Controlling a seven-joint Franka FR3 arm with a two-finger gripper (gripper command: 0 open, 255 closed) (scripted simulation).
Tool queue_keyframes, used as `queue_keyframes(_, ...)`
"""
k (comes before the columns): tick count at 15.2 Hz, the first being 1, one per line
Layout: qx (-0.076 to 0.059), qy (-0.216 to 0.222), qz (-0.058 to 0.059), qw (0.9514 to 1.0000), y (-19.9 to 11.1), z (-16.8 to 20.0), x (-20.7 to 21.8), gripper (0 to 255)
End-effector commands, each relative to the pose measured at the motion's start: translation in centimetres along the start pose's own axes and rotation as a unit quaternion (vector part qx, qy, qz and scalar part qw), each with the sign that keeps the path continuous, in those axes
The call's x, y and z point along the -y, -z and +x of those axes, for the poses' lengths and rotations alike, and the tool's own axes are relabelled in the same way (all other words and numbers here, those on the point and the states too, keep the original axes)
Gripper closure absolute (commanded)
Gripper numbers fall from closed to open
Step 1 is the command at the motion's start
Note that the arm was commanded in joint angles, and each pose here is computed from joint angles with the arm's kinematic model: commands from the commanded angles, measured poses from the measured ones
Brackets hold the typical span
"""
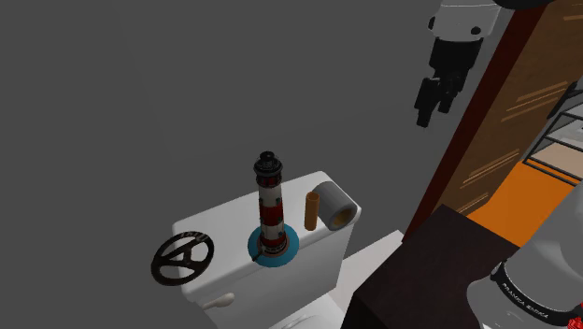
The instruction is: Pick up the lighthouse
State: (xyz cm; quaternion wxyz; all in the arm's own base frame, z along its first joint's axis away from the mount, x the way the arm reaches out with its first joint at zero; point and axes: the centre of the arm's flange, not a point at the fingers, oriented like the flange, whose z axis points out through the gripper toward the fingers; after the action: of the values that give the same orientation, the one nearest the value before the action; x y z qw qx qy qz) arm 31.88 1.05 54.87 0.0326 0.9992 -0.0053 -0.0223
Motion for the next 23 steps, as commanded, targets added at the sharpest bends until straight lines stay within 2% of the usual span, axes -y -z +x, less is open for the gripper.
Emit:
queue_keyframes(1, 0.0, 0.0, 0.0, 1.0, 0.0, 0.0, 0.0, 0)
queue_keyframes(6, 0.009, 0.036, -0.019, 0.9991, 1.0, 3.5, 6.3, 0)
queue_keyframes(12, 0.019, 0.078, -0.043, 0.9959, 1.8, 7.0, 14.2, 0)
queue_keyframes(17, 0.027, 0.113, -0.062, 0.9912, 2.1, 9.5, 21.0, 0)
queue_keyframes(23, 0.038, 0.155, -0.085, 0.9835, 2.1, 11.8, 29.3, 0)
